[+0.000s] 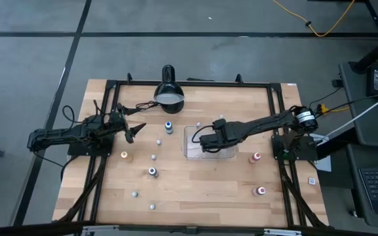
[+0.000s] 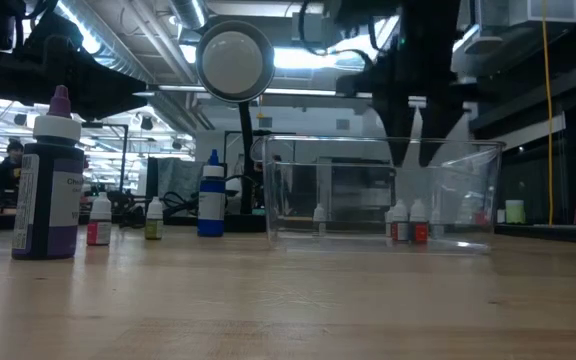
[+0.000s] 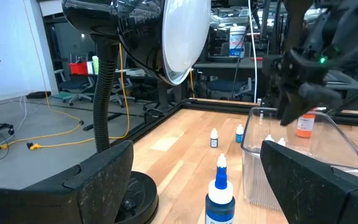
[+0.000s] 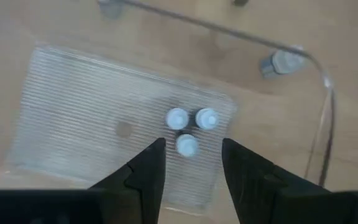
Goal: Pick & Place food coloring
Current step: Put the small purple food coloring bottle into the transparent bin
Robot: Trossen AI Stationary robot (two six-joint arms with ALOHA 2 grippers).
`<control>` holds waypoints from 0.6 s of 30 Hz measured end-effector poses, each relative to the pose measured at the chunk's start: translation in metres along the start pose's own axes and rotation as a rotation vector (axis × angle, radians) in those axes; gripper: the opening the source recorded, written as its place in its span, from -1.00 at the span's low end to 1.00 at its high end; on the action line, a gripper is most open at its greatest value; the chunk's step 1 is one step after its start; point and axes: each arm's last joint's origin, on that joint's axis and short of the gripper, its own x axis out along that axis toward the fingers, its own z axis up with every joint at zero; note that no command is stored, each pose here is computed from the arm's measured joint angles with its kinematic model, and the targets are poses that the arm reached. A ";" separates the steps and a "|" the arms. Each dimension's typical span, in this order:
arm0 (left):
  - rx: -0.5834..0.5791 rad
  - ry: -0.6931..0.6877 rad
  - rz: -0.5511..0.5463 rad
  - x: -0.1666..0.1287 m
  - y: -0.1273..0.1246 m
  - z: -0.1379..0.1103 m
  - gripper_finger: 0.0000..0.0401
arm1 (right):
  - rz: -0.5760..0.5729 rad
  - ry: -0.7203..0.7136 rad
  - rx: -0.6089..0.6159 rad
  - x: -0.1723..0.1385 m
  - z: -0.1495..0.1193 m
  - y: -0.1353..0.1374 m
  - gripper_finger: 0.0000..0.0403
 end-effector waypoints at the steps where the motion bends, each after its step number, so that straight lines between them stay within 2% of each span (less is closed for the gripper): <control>1: 0.000 0.000 0.000 0.000 0.000 0.000 0.73 | -0.008 -0.004 -0.001 -0.004 0.002 0.000 -0.21; 5: 0.000 0.000 0.000 0.000 0.000 0.000 0.73 | -0.035 -0.024 -0.043 -0.019 0.013 -0.001 -0.21; 13: 0.000 0.000 0.000 0.000 0.000 0.000 0.73 | 0.015 -0.122 -0.258 -0.056 0.048 0.003 -0.21; 18: 0.000 0.000 0.000 0.000 0.000 0.000 0.73 | 0.037 -0.164 -0.387 -0.075 0.077 0.000 -0.03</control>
